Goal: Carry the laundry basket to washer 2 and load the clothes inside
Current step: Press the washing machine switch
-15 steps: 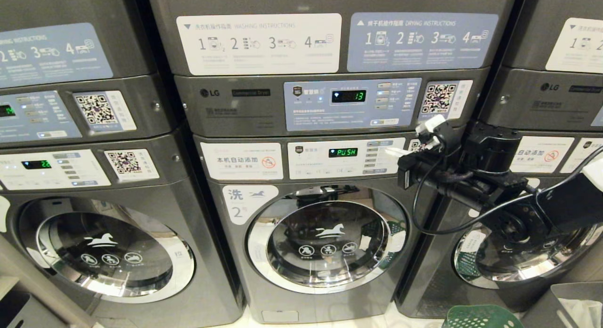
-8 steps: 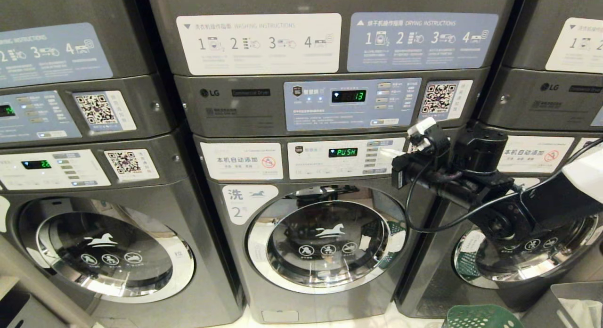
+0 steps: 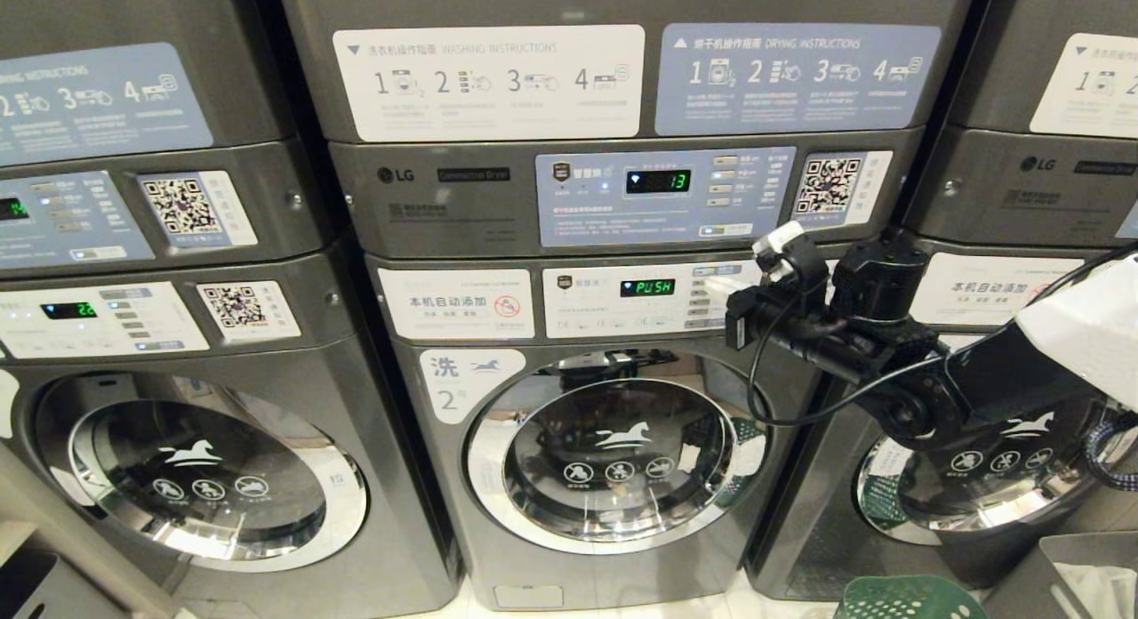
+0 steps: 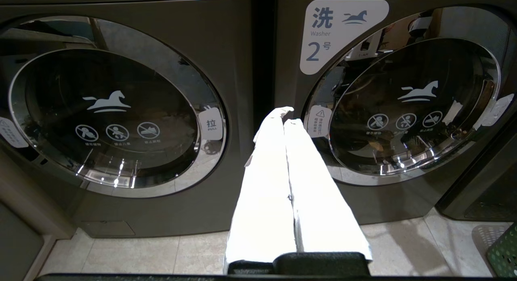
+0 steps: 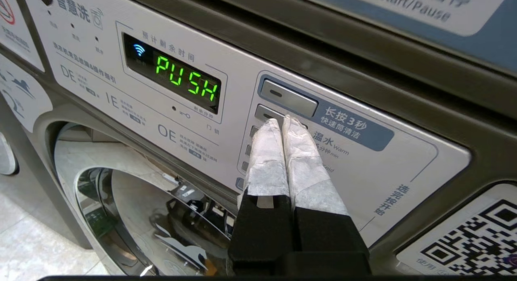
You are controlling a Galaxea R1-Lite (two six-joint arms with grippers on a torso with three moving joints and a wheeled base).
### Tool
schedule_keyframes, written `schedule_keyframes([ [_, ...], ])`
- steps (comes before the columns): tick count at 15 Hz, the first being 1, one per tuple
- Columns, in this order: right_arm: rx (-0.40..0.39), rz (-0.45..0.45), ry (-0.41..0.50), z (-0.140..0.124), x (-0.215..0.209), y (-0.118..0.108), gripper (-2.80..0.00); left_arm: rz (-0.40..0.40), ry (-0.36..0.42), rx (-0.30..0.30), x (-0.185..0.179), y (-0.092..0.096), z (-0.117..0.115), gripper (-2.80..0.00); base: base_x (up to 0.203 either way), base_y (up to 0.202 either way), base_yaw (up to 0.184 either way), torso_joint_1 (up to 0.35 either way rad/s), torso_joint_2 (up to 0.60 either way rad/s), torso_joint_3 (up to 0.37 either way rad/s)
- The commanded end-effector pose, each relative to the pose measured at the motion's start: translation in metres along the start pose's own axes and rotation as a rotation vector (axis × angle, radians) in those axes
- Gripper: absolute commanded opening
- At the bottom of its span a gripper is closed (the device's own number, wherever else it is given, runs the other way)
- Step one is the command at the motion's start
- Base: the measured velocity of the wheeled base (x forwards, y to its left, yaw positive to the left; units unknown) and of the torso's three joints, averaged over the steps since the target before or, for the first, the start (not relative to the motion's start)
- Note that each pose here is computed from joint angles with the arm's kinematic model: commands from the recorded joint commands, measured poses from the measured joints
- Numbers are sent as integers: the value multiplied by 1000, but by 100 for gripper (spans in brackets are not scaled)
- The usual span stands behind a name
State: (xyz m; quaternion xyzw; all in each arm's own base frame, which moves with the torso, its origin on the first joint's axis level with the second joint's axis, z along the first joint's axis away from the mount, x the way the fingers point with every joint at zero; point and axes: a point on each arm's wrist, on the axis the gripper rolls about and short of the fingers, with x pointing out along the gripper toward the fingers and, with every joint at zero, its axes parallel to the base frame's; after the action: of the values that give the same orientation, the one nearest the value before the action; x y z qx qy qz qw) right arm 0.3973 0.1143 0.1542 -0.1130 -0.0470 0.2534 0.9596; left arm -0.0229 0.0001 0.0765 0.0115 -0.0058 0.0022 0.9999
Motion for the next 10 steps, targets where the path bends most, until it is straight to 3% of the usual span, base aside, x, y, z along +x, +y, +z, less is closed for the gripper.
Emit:
schedule_keyframes([
  [1,0,3,-2,-4,4,0,-280,0,7,0,1,0,-2,-280,0,0,0,0,0,0],
  [10,0,1,-8,-10,16,-2,-280,0,7,0,1,0,-2,-280,0,0,0,0,0,0],
])
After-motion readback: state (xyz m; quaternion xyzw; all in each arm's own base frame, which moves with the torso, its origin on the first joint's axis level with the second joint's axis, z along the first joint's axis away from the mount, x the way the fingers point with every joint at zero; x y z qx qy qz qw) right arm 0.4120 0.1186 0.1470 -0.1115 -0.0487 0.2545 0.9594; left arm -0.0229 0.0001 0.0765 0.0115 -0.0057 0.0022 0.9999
